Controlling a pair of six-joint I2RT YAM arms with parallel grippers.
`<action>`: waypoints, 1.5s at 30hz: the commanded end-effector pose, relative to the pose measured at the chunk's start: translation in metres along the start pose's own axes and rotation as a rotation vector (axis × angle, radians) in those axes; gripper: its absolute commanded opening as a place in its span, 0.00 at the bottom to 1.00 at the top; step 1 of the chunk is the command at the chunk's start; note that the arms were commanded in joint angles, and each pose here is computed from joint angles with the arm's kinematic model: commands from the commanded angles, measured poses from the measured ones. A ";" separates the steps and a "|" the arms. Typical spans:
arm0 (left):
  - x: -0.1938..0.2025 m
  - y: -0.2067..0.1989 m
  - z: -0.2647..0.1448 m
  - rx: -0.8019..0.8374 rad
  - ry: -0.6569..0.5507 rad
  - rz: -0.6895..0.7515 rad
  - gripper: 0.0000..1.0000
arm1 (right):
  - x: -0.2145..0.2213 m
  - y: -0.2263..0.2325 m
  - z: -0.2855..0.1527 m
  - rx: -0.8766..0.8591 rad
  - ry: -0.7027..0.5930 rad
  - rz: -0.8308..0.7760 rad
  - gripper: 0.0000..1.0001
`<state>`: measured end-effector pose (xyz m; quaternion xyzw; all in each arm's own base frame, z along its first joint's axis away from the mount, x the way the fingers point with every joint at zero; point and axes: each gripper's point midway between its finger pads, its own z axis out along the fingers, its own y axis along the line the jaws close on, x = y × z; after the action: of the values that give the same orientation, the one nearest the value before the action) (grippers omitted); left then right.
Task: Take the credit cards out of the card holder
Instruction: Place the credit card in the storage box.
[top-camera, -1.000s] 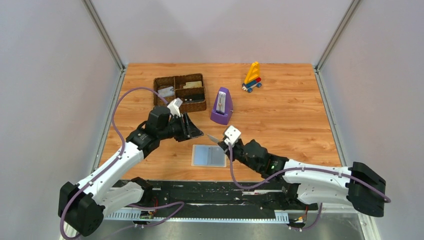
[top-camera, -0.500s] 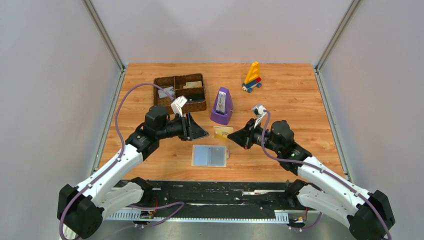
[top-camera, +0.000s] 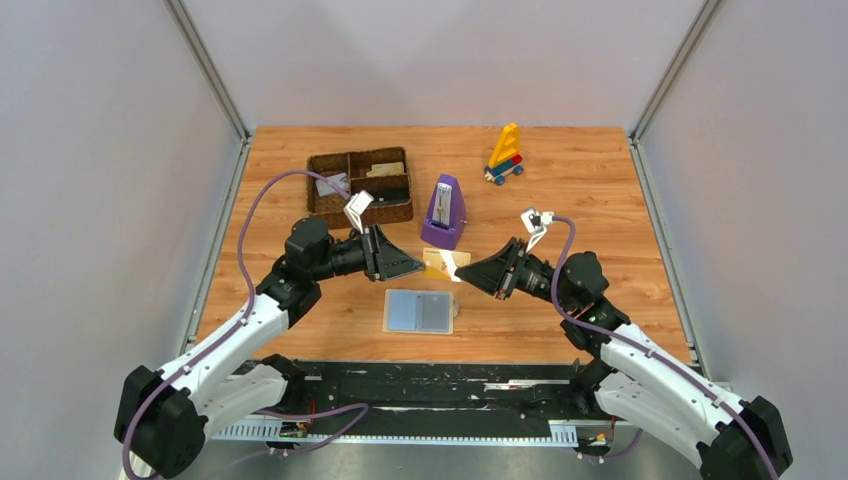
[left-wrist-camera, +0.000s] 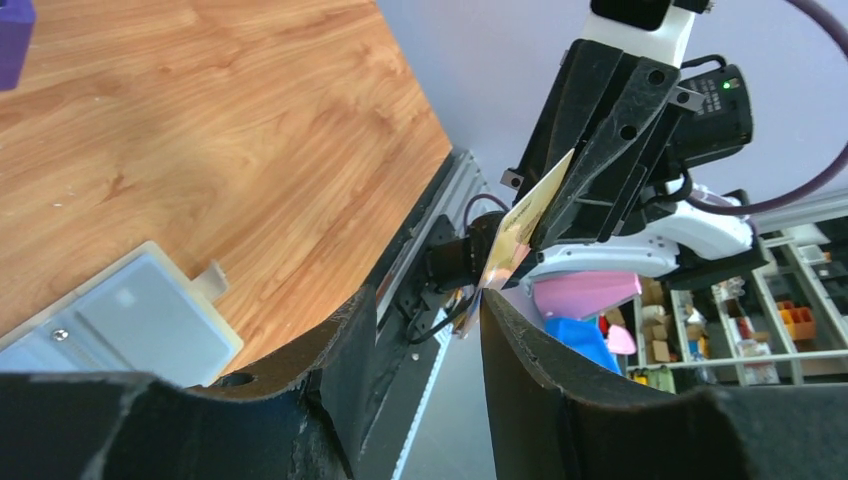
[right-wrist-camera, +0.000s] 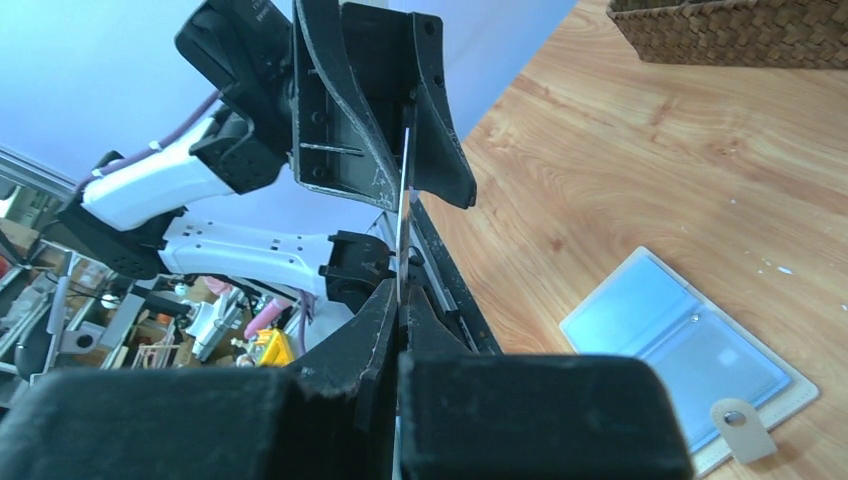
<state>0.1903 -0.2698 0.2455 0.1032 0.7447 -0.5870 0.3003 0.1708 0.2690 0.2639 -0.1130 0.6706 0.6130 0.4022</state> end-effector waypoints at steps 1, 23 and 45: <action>-0.011 -0.027 -0.002 0.115 -0.053 0.013 0.50 | -0.014 0.016 -0.001 -0.064 -0.062 0.022 0.00; -0.008 -0.024 0.004 0.187 -0.063 -0.056 0.04 | -0.006 -0.008 0.005 -0.028 -0.064 0.126 0.01; -0.151 0.029 -0.048 -0.279 -0.296 0.122 0.00 | -0.021 -0.007 -0.023 0.147 -0.075 -0.049 1.00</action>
<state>0.2750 -0.2113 0.3132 0.0365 0.7359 -0.5260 0.4248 0.1784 0.2435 0.2599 -0.0651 0.6966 0.5715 0.4289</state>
